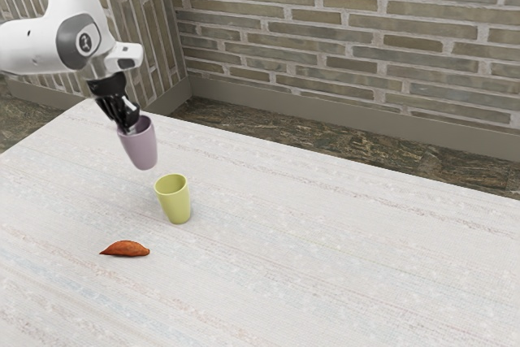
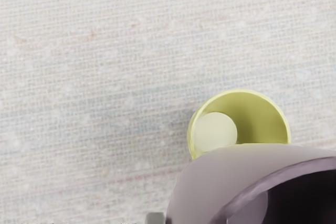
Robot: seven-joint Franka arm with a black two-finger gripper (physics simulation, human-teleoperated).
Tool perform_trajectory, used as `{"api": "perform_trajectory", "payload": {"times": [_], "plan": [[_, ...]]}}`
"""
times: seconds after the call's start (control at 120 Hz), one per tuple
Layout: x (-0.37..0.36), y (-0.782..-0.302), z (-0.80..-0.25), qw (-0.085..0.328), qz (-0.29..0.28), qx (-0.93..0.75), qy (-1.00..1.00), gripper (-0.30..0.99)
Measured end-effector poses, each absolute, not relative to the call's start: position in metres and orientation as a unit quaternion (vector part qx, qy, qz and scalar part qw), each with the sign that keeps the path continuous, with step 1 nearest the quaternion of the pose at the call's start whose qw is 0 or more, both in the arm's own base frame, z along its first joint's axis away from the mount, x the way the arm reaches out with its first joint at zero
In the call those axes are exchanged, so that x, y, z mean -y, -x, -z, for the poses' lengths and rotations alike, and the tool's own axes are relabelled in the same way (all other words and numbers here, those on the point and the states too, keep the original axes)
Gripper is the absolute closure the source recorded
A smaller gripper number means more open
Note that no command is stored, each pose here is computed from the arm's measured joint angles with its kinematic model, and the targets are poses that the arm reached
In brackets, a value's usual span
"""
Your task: Place the left cup onto the right cup
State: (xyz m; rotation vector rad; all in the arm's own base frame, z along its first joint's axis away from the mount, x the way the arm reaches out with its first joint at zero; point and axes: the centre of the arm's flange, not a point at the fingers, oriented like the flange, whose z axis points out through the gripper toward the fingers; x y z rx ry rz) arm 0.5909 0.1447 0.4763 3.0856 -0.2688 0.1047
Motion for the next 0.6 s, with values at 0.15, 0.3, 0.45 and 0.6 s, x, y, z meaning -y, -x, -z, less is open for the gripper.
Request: {"api": "perform_trajectory", "payload": {"times": [0.15,0.3,0.45,0.6], "plan": [[-0.120,-0.590,-0.480,0.026,-0.029,0.109,-0.993,0.79],[-0.120,-0.596,-0.473,0.023,-0.026,0.111,-0.993,0.79],[-0.121,-0.609,-0.454,0.018,-0.025,0.110,-0.993,0.79],[-0.120,-0.617,-0.434,0.027,-0.022,0.104,-0.994,0.79]]}}
